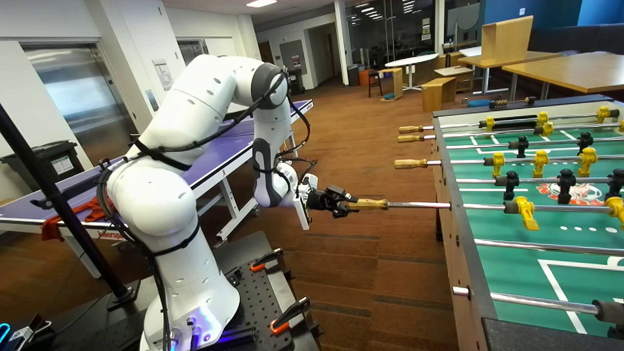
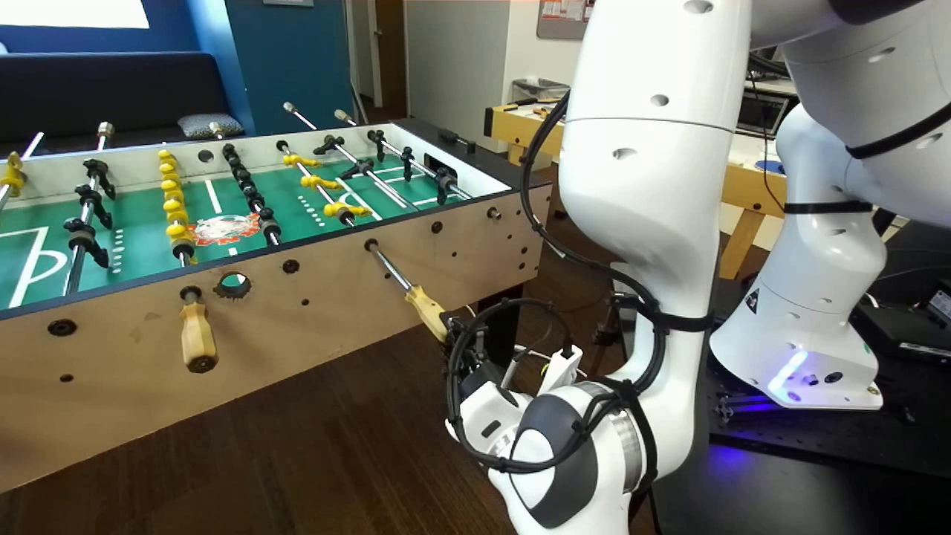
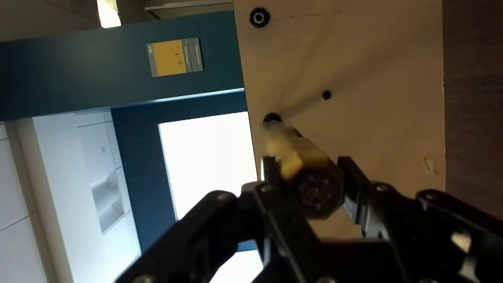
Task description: Turn the right rod clockwise
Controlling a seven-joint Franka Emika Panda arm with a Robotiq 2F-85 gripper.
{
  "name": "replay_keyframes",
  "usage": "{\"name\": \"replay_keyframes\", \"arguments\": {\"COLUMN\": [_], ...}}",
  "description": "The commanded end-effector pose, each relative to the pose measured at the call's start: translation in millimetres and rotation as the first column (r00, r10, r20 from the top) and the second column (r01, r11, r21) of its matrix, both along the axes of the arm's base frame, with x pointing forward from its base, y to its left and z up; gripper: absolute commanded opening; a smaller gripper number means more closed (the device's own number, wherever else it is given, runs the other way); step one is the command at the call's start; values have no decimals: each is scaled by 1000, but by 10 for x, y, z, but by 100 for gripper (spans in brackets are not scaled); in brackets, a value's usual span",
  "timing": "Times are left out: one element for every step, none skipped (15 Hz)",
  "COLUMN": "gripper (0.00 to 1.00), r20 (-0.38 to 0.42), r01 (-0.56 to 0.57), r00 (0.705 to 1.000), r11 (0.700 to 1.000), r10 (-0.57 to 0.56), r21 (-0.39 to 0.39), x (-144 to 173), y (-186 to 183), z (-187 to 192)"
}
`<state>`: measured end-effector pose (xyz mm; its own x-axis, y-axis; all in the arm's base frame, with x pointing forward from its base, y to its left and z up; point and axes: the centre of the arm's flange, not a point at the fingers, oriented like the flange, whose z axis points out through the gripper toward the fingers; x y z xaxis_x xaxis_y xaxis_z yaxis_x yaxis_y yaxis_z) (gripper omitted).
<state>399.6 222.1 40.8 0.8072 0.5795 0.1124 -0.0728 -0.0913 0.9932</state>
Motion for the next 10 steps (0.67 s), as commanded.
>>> {"name": "replay_keyframes", "arguments": {"gripper": [17,17,17,17,17,17,17,17,42,42], "r20": [62,96,128,163,197,225,249,260,269,269], "r01": [-57,-75,-94,-113,-134,-153,-164,-125,-129,-128], "r00": [997,994,989,984,977,970,964,962,960,960], "r11": [985,980,975,969,962,954,945,978,978,978], "r10": [48,59,69,78,87,94,93,79,81,80], "r21": [162,182,202,221,240,259,282,168,167,166], "x": [-45,-51,-58,-64,-70,-79,-78,-94,-103,-102], "y": [-178,-188,-198,-201,-201,-208,-206,-134,-145,-145], "z": [-165,-167,-171,-174,-180,-186,-198,-30,-25,-28]}}
